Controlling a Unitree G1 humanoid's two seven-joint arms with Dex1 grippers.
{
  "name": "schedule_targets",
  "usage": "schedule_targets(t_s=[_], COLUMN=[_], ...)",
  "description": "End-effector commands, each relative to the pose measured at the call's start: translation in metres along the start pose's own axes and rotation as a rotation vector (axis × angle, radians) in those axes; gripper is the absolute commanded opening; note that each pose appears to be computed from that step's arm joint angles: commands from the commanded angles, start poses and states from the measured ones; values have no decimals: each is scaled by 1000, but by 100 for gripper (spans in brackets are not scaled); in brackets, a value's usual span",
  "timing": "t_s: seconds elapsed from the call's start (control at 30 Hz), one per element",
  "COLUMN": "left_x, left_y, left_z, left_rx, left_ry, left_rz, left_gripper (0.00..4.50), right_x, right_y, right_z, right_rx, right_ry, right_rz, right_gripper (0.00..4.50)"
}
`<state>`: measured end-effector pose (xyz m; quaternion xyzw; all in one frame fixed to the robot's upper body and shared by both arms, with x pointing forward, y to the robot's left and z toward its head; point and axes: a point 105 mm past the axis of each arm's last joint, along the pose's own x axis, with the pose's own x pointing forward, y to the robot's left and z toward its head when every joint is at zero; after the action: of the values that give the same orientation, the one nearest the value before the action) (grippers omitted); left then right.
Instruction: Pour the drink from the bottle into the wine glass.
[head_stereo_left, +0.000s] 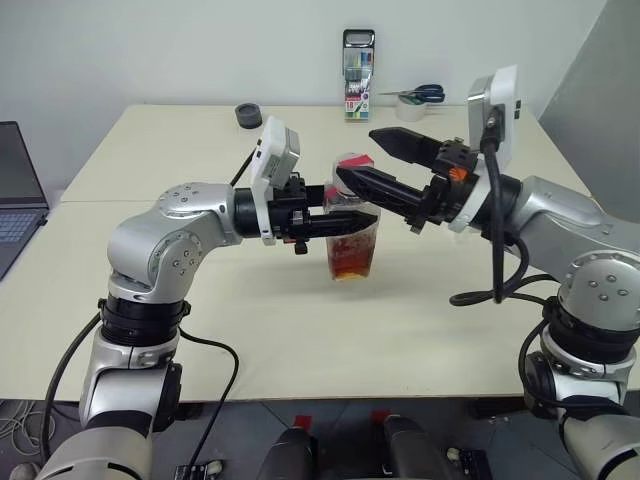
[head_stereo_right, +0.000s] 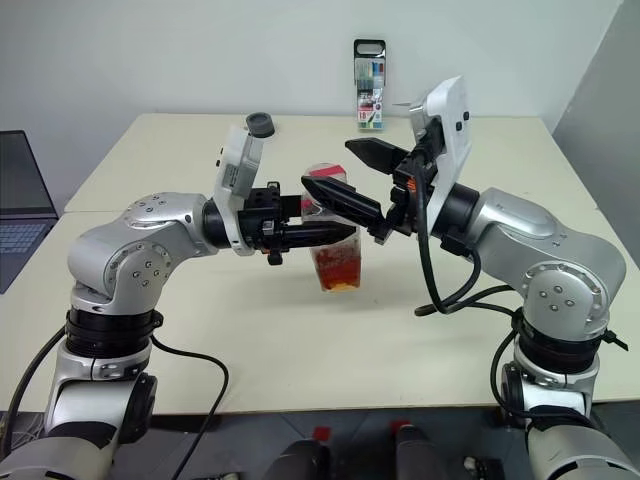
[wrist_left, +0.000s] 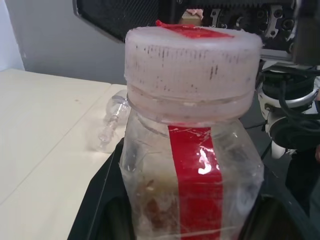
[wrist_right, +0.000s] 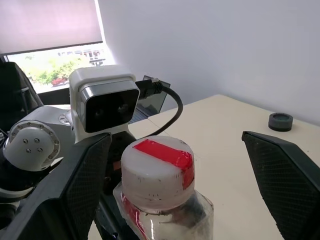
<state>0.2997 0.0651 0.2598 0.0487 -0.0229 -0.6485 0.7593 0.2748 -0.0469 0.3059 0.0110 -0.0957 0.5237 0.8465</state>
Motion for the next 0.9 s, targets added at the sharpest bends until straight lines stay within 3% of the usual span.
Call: schedule_targets(t_s=[0.03, 0.17, 0.23, 0.47, 0.67, 0.9], left_x=[0, -1, -2, -2, -2, 2], left_y=[-2, -2, -1, -2, -4, -9], left_z=[16, 15, 15, 15, 13, 17], left_rx=[68, 71, 69, 72, 76, 83], left_ry=[-31, -27, -29, -33, -29, -23], left_rz=[-13, -5, 2, 9, 3, -59], left_gripper=[184, 184, 184, 184, 184, 184], right_x=[-3, -3, -1, 3, 3, -2], right_y=[9, 10, 10, 6, 12, 21], right_z=[4, 2, 2, 9, 8, -1], right_rx=[-28, -18, -19, -21, -22, -53], right_ry=[-23, -20, -22, -42, -32, 124], right_rz=[39, 58, 64, 75, 125, 543], right_gripper=[446, 446, 410, 182, 180, 180])
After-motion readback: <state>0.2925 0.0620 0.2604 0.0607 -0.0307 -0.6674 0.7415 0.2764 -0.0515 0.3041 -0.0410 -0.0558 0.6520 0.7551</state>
